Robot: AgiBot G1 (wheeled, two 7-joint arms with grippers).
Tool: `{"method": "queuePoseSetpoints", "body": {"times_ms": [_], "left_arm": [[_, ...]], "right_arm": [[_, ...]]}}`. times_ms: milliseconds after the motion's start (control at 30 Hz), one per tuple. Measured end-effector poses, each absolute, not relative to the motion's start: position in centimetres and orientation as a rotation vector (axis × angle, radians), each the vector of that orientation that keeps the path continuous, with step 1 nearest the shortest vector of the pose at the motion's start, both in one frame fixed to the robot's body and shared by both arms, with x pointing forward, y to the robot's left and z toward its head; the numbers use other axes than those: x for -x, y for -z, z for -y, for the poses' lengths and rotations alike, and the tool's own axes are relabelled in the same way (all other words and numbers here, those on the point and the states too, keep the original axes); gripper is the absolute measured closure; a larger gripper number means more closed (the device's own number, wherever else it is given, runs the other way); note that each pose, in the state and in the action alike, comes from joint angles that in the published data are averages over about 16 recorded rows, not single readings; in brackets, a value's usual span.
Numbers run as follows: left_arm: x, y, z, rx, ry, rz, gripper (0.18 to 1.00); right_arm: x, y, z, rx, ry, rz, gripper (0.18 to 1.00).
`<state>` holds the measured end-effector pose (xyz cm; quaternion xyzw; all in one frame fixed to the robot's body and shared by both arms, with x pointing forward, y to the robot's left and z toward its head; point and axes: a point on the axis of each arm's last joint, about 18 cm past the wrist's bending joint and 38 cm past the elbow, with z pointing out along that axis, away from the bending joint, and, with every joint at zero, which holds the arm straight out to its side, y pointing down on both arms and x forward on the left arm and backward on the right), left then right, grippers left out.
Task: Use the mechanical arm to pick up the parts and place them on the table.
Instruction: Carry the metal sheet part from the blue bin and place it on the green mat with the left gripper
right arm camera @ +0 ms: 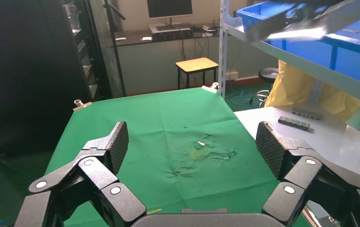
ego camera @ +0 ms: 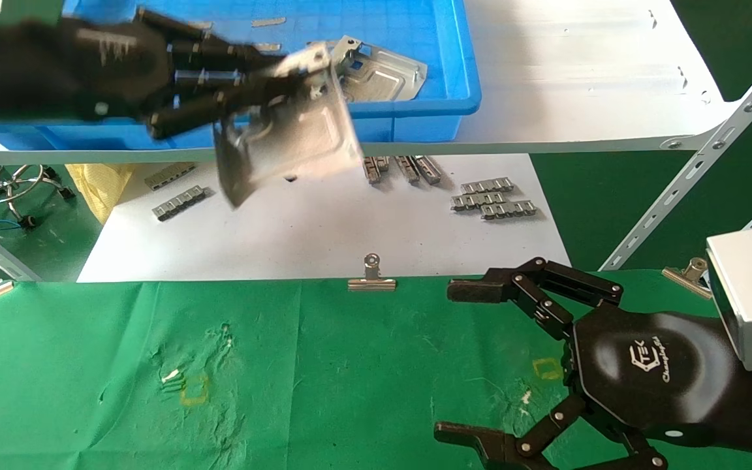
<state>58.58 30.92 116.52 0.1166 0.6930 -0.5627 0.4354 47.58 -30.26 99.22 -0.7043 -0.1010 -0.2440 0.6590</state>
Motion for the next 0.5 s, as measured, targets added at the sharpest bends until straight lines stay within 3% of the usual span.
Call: {"method": "queuePoseSetpoints", "body": {"times_ms": [500], "left_arm": [[-59.5,-102.0,-37.1,-0.415,1.055,-1.885,0.913]], "right_arm": [[-47.6,-99.2,30.3,1.594,0.552,0.229,0.178]]}}
